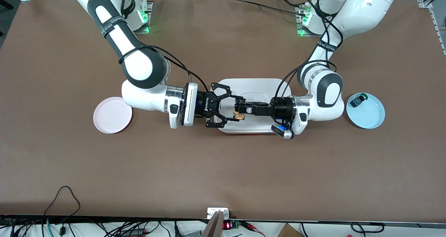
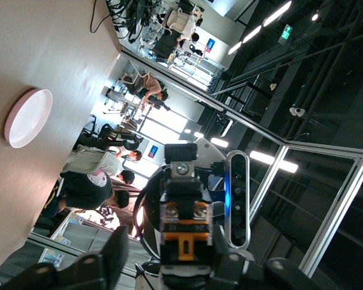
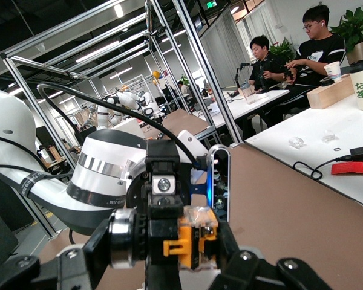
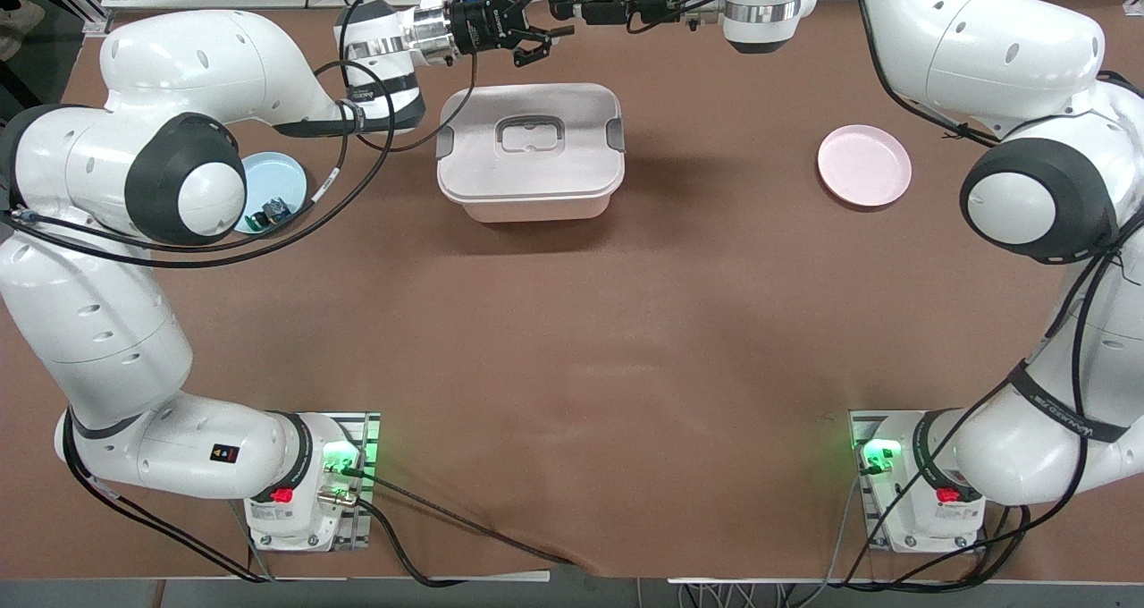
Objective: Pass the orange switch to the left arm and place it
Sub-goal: 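Close the left gripper on the orange switch beside the right gripper, then open the right gripper and pull it back from the switch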
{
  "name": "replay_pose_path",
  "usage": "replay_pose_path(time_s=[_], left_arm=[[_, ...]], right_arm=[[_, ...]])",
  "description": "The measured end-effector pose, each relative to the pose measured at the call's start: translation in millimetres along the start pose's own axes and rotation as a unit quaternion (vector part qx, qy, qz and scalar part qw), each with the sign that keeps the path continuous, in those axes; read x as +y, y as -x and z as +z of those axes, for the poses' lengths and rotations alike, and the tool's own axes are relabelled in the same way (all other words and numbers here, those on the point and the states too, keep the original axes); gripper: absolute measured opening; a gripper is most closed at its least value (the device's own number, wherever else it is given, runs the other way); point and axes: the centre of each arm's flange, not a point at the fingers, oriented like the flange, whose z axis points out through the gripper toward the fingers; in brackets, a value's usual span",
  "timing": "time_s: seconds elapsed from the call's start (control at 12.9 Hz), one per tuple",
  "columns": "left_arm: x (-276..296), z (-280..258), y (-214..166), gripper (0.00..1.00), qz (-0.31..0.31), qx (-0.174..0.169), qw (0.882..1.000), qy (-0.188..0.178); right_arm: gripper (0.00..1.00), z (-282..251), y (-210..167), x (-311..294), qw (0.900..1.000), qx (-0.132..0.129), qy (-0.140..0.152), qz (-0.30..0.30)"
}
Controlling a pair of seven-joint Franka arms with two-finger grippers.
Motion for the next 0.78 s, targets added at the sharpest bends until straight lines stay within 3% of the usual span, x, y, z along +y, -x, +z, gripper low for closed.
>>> replay_pose_path(time_s=[0.23, 0.7, 0.78], left_arm=[[3.1, -0.5, -0.9, 0.33, 0.002, 0.001, 1.000, 0.003], [3.4, -0.4, -0.9, 0.34, 0.003, 0.001, 1.000, 0.003], [3.0, -0.3, -0.9, 0.34, 0.002, 0.001, 1.000, 0.002]], right_arm=[[0.72, 0.4, 2.0, 1.2, 1.000, 0.000, 0.000, 0.002], [0.72, 0.4, 1.9, 1.3, 1.000, 0.000, 0.000, 0.002], [0.78, 0.6, 1.6, 1.0, 1.000, 0.000, 0.000, 0.002]])
